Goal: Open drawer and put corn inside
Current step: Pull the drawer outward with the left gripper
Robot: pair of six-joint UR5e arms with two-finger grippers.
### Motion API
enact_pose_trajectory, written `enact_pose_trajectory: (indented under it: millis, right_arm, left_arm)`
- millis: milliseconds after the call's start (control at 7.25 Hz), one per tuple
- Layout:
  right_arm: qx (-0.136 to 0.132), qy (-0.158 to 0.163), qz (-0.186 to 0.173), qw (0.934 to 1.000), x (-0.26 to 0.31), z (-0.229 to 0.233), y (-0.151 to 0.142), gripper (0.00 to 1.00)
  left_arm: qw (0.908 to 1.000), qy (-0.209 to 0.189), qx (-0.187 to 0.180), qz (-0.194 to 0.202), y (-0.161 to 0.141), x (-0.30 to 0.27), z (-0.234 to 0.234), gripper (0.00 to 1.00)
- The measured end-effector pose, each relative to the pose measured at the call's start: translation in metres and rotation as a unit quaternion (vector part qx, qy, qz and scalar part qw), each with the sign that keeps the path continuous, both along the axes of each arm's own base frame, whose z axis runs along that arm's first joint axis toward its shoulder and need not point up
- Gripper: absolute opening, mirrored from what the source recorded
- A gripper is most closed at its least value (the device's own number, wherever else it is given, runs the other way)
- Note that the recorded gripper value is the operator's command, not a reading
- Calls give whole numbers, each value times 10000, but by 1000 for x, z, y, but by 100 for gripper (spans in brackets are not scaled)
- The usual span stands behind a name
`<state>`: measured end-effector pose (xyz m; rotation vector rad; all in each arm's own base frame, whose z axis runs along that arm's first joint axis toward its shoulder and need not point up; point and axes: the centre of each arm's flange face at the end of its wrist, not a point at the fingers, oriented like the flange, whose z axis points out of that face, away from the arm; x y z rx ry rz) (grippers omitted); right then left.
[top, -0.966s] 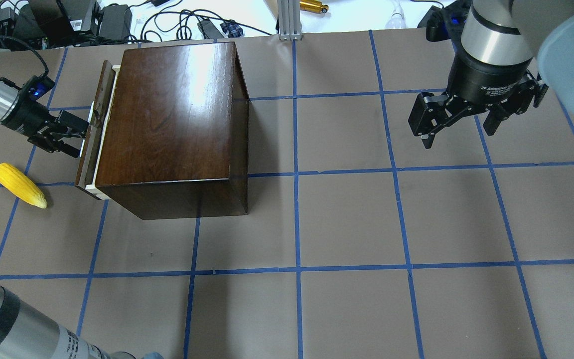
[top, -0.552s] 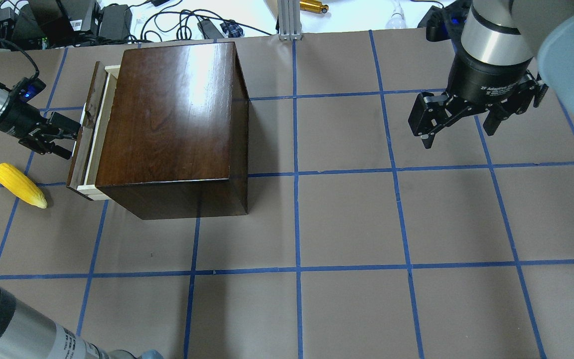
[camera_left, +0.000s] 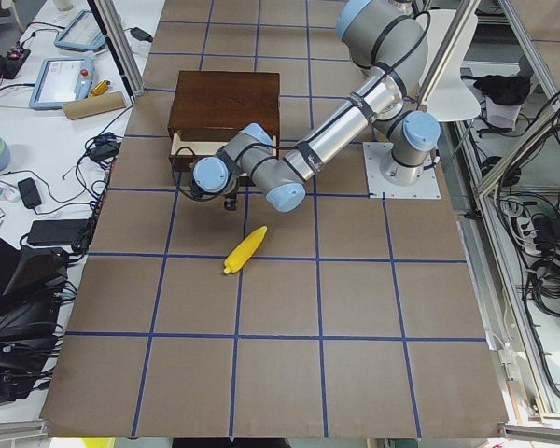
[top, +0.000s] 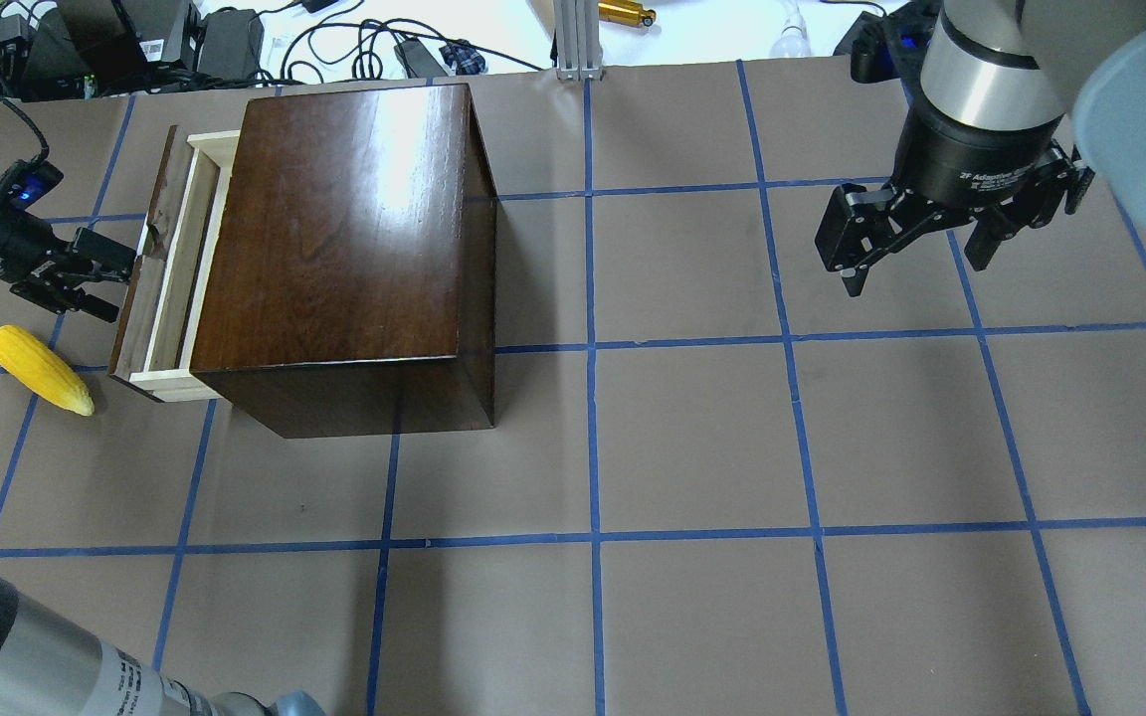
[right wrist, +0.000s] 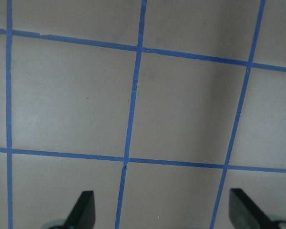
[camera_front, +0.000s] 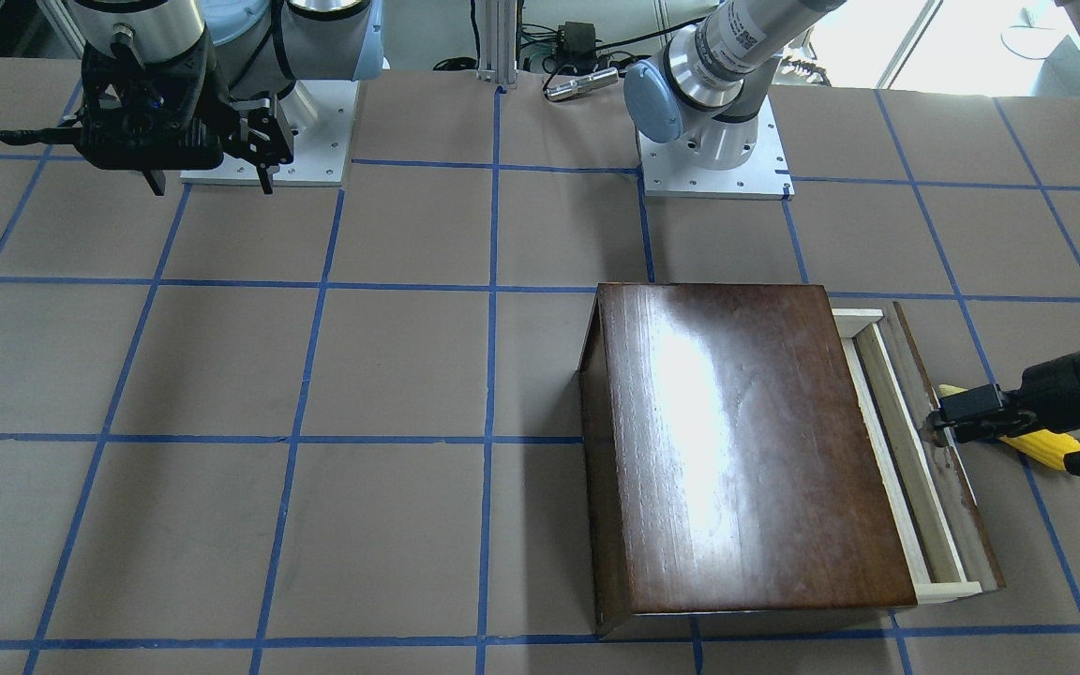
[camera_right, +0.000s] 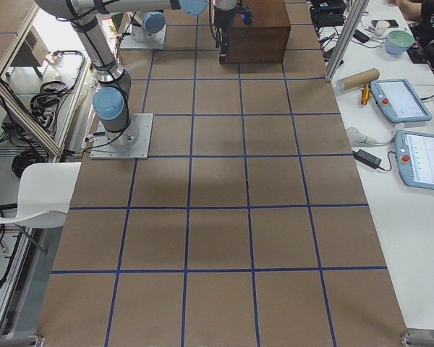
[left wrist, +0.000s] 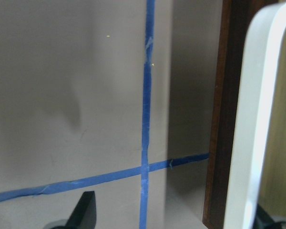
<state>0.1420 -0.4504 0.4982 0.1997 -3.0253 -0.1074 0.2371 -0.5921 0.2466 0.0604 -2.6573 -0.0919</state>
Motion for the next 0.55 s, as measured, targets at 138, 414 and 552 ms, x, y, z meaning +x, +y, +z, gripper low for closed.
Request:
enact_pose_trajectory:
  millis: [138,414,552]
  right_arm:
    - [1,2,0,10000,0,0,0,100]
    - [4,-1,0,10000,0,0,0,100]
    - [2,-2,0,10000,0,0,0,100]
  left_arm:
    - [10000,-54,6,-8,1,2,0,100]
    - [9999,-118,-9,19,3,9,0,100]
    - [9999,-122,-15,84,6,17,0,100]
